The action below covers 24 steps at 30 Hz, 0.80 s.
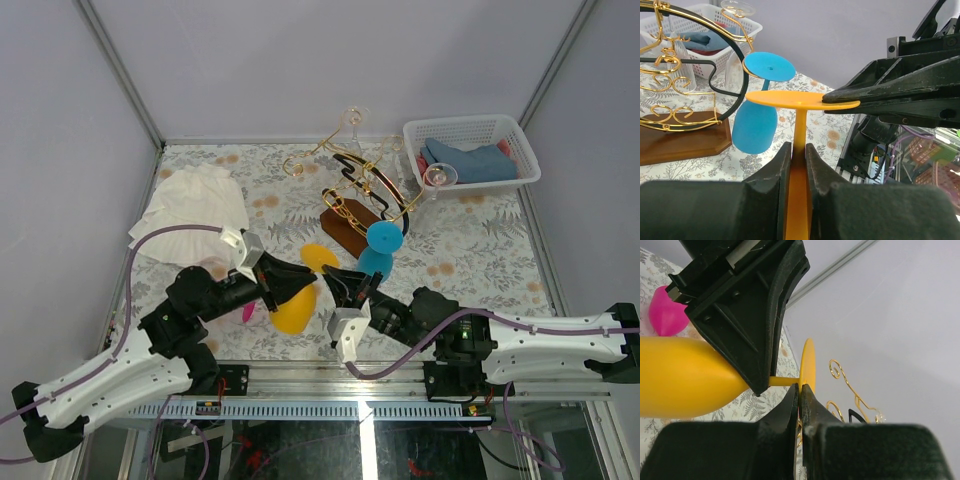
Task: Place the wine glass upside down on the wine glass rack
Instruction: Turn the wine glass upside down at the wine rack.
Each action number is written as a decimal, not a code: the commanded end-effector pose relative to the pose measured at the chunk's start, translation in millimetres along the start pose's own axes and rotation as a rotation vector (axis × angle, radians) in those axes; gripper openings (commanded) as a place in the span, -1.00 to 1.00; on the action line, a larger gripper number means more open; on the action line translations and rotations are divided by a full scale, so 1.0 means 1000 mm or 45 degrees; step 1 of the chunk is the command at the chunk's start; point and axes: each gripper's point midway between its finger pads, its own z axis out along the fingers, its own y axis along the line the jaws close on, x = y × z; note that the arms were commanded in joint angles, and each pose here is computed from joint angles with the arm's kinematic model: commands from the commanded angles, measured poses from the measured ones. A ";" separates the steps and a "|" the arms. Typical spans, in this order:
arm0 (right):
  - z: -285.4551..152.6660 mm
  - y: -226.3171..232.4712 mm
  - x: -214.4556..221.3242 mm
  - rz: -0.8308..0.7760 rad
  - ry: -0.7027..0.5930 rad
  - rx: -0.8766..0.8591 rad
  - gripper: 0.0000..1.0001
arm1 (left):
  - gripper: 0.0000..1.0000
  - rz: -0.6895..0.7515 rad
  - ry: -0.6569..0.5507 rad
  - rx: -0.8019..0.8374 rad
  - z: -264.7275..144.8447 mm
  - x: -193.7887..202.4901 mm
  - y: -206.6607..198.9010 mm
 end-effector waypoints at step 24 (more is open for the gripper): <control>-0.028 -0.034 0.006 0.240 0.059 0.149 0.20 | -1.00 -0.183 0.150 -0.228 0.014 0.006 0.024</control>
